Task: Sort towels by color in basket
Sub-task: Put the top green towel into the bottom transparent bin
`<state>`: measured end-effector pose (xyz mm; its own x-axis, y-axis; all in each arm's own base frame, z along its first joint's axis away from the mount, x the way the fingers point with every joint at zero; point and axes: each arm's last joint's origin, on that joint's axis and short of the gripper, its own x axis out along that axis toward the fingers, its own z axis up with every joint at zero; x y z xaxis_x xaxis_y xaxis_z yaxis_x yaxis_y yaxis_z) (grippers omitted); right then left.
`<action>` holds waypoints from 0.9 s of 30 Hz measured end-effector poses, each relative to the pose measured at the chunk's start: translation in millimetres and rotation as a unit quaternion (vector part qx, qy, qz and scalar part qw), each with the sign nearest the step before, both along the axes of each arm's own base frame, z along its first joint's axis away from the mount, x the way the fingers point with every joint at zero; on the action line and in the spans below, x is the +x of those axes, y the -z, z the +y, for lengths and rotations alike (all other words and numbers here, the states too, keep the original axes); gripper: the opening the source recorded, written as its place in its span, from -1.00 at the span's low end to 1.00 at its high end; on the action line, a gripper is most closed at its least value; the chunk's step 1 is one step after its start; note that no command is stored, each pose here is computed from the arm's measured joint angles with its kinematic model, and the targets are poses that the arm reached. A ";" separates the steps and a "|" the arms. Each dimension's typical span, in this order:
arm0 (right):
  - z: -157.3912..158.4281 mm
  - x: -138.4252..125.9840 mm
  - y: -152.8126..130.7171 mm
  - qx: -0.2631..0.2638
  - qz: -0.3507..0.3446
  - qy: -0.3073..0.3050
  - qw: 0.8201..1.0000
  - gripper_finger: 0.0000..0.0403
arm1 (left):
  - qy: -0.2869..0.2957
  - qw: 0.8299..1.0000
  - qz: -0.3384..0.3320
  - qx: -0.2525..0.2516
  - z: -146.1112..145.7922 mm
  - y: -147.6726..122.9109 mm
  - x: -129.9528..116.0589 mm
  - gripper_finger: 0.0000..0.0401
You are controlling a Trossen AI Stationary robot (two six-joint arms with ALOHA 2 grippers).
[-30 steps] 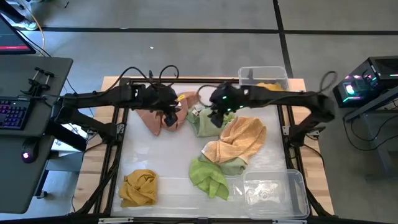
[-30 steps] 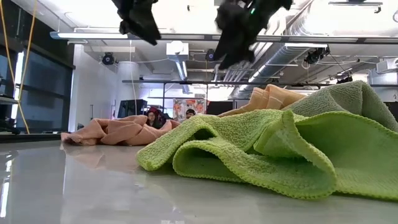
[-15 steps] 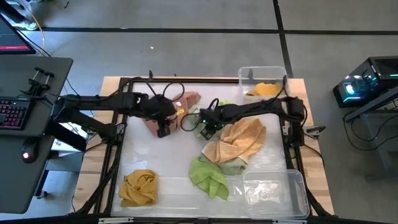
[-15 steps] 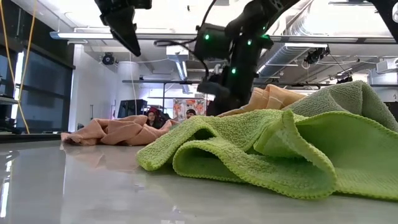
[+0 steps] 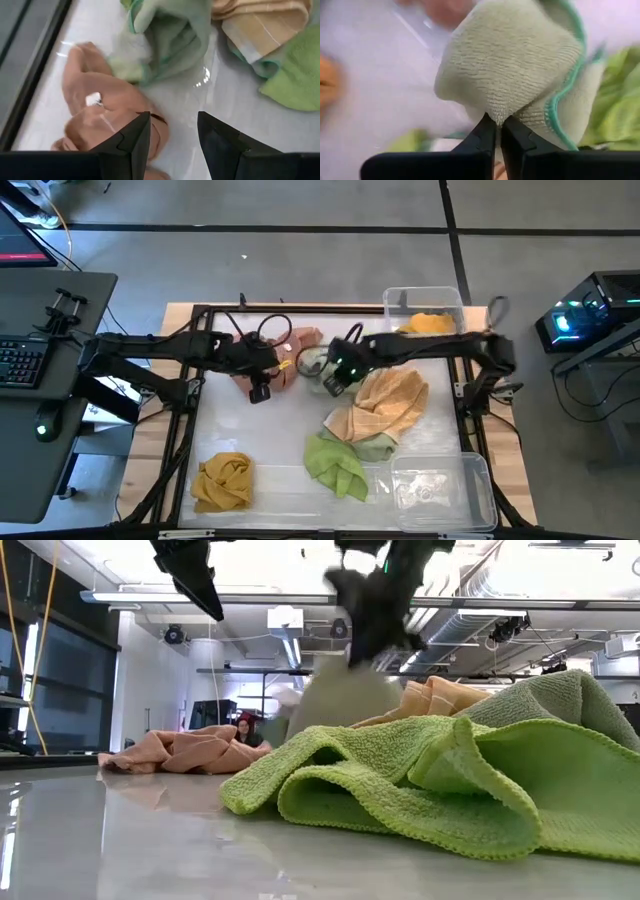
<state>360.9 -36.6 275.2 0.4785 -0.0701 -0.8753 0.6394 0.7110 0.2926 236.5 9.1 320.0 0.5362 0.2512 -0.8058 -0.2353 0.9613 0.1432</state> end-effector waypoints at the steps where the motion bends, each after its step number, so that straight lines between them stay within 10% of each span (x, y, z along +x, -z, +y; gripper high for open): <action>1: 0.0 -5.0 -18.0 -0.005 -0.019 -0.007 1.000 -0.97 | 0.000 1.000 -0.002 0.013 0.6 -1.4 -0.9 -0.26; 10: 3.4 -78.4 -166.6 -0.051 -0.178 -0.055 0.981 -0.96 | -0.050 0.989 -0.109 0.087 16.1 -26.1 -2.1 -0.26; 15: 23.4 -121.9 -223.9 0.024 -0.265 -0.083 0.961 -0.97 | -0.050 0.982 -0.152 0.105 22.1 -37.7 -4.5 -0.26; 27: 120.0 -167.1 -226.6 0.316 -0.086 -0.045 0.944 -0.98 | -0.061 0.980 -0.157 0.104 27.4 -40.4 -9.2 -0.26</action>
<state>193.8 83.4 501.7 0.5972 0.4875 -0.6370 0.4890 0.4083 0.7709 227.3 36.5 360.5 0.7049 0.4706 -0.5307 -0.4110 0.8808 0.2351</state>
